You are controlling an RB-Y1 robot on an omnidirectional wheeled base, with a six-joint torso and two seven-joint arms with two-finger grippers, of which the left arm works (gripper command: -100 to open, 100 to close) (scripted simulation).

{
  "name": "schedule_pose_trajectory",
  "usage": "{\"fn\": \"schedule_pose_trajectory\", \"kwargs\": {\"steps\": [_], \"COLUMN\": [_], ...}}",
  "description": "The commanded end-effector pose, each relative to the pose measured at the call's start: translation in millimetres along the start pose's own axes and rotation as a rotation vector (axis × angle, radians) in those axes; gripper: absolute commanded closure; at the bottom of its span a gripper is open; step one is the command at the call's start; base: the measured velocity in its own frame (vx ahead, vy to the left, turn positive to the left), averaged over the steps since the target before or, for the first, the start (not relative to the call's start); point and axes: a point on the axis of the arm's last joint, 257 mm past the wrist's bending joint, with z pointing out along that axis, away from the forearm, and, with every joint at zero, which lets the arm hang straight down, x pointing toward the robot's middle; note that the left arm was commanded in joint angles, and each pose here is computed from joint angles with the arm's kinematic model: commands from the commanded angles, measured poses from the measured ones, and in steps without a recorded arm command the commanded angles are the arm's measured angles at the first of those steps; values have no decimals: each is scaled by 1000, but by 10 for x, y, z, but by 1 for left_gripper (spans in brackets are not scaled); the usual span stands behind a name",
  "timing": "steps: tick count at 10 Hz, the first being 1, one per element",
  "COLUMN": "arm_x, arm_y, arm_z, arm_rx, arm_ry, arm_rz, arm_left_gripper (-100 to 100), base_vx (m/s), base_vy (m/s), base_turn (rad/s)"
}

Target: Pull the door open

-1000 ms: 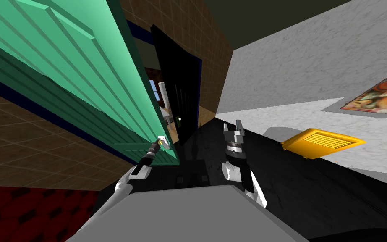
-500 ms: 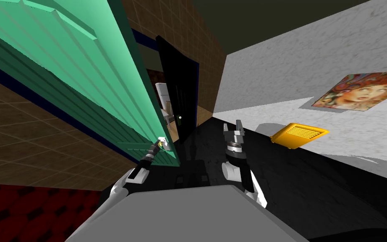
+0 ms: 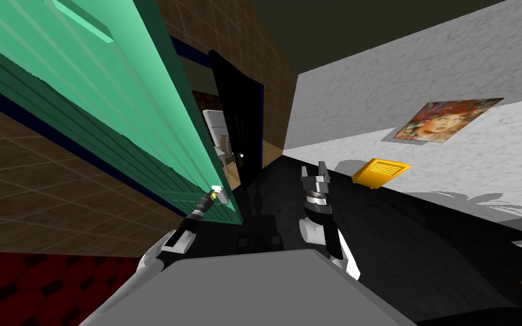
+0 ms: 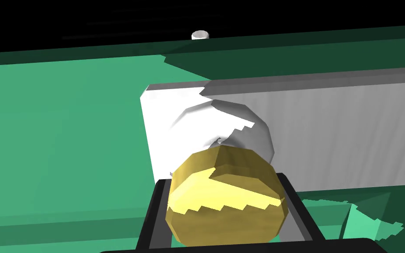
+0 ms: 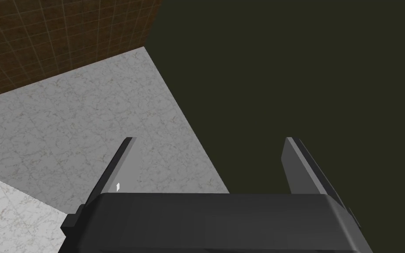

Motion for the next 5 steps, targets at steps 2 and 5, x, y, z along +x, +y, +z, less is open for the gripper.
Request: {"fn": "schedule_pose_trajectory", "kwargs": {"steps": [2,5], "arm_x": [90,52], "arm_y": [38,36], "arm_z": [-128,-173], "arm_rx": [-1,-5], "arm_ry": [42,47], "arm_rz": [-10,-6], "arm_left_gripper": [100,100], "base_vx": [-198,-151], "base_vy": [113,90], "base_turn": [-119,-70]}}
